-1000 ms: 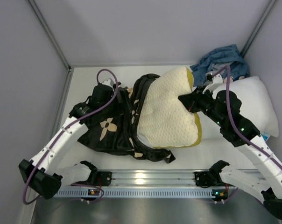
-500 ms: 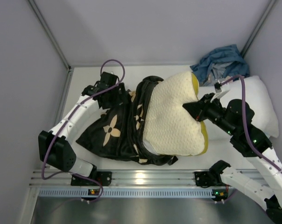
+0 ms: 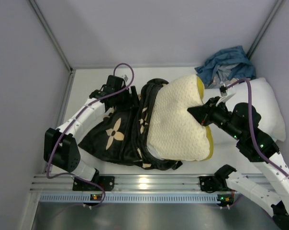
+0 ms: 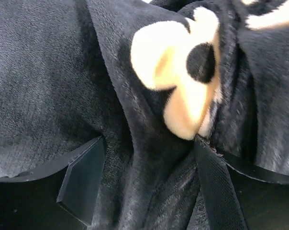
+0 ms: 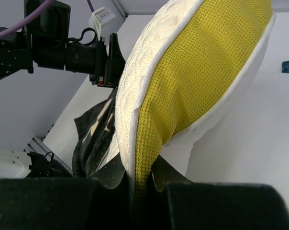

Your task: Remove the pillowcase from the pillow

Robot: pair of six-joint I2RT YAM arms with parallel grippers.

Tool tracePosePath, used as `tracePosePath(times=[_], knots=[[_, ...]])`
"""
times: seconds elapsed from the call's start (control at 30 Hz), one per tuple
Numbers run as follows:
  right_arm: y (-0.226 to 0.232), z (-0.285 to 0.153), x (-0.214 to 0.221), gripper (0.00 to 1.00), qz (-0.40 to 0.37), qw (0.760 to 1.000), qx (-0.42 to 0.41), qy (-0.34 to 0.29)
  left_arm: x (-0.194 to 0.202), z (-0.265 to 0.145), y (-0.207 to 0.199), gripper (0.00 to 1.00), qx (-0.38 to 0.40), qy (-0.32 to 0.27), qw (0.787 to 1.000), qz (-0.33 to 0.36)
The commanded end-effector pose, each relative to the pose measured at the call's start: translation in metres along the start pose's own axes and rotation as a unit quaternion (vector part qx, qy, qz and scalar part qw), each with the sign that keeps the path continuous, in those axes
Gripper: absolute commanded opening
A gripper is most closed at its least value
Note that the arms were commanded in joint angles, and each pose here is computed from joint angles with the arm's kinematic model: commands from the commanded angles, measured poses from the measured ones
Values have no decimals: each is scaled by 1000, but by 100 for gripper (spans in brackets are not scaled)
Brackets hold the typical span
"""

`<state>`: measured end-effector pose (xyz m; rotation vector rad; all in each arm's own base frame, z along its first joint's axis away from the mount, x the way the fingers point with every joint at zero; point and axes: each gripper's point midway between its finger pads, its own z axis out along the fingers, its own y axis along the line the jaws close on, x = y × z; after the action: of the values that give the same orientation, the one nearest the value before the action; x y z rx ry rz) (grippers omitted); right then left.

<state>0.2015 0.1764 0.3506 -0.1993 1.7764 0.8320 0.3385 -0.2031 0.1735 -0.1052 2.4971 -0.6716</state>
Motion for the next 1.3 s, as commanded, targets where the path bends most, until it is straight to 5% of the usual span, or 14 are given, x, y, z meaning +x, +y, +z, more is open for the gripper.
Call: tracePosePath(times=[0.0,0.07,0.17,0.23,0.57,0.83,1.07,1.27], knots=[[24,-11,-41,0,-7,997,-48,-68,-2,21,0,77,12,5,1000,2],[26,-13,-43,0,-6,996,-50,-71,0,29,9,70,-6,12,1000,-4],[29,-15,-48,0,-7,996,-53,-76,8,38,18,36,-13,31,999,-16],[30,-16,-51,0,-7,995,-55,-80,6,39,24,0,-19,29,999,-20],[19,-18,-50,0,-8,995,-28,-90,-37,-26,99,0,-85,-69,990,-88],[-24,-1,-36,0,-2,994,69,-89,-48,-103,172,0,-169,-146,966,-133],[-63,-23,-54,0,0,972,183,-144,-52,-126,183,0,-177,-156,962,-137],[-66,-49,-71,0,7,962,203,-183,-61,-125,188,0,-183,-157,960,-141]])
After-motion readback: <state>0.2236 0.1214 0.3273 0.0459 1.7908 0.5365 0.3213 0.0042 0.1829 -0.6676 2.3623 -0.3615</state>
